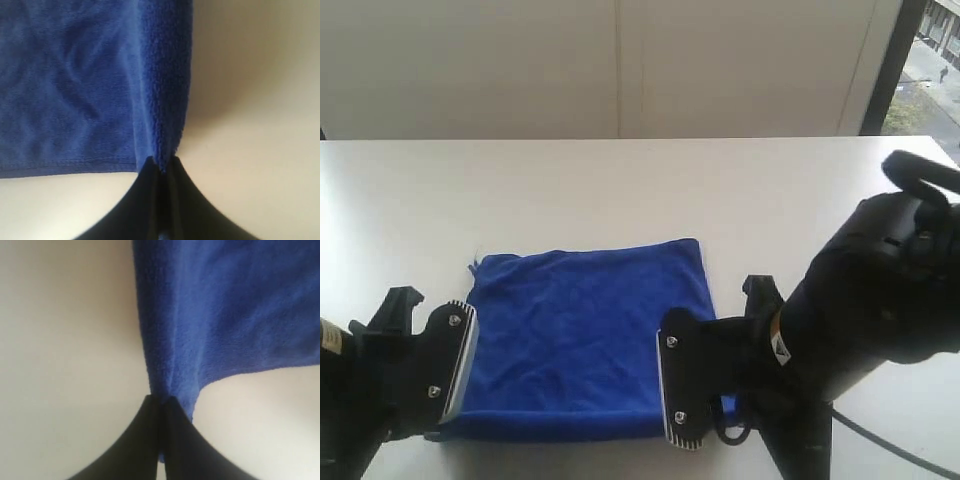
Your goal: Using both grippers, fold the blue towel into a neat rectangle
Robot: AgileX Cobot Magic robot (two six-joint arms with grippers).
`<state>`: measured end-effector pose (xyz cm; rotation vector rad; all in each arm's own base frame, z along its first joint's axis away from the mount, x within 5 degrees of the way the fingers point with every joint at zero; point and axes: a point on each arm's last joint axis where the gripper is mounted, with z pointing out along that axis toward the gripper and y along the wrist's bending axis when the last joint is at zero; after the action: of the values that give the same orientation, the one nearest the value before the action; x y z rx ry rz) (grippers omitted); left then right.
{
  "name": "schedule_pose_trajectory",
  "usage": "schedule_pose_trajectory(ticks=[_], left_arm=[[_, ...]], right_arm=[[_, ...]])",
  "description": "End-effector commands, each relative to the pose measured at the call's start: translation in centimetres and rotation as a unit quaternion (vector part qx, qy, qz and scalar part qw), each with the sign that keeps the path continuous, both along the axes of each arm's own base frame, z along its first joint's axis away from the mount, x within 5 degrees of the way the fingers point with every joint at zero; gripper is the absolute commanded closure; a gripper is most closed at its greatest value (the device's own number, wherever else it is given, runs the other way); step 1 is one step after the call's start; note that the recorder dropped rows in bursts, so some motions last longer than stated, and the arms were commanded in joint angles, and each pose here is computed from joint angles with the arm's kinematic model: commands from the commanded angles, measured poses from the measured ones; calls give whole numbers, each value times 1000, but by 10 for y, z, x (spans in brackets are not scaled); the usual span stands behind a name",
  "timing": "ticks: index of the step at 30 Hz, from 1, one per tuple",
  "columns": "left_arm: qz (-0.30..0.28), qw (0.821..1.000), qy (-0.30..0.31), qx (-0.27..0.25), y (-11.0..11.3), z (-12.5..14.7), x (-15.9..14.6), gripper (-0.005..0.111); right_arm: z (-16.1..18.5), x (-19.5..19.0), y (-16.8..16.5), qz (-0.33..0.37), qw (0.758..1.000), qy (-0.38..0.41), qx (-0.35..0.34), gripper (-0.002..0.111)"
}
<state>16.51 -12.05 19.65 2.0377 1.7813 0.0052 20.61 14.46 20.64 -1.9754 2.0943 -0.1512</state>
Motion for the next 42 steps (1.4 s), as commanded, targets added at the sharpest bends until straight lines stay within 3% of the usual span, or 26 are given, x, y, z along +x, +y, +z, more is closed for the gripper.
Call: schedule_pose_trajectory(ticks=[1, 8, 16, 26, 34, 42], left_arm=[[-5, 1000, -30, -2, 0, 2, 3, 107], [-12, 997, -77, -3, 0, 5, 10, 107], [-3, 993, -116, -24, -3, 10, 17, 107], [59, 989, -136, -28, 18, 12, 33, 107], [61, 980, -185, -44, 16, 15, 42, 107], [55, 972, -225, -43, 9, 1, 62, 107]], right_arm=[[12, 8, 1, 22, 999, -33, -15, 108], [26, 20, 1, 40, 995, -83, -32, 108], [12, 32, 3, 18, 996, -83, -23, 108], [17, 51, 0, 9, 989, -144, 23, 108], [17, 69, -1, -3, 988, -154, 25, 108], [14, 80, 5, -3, 988, -154, 25, 108]])
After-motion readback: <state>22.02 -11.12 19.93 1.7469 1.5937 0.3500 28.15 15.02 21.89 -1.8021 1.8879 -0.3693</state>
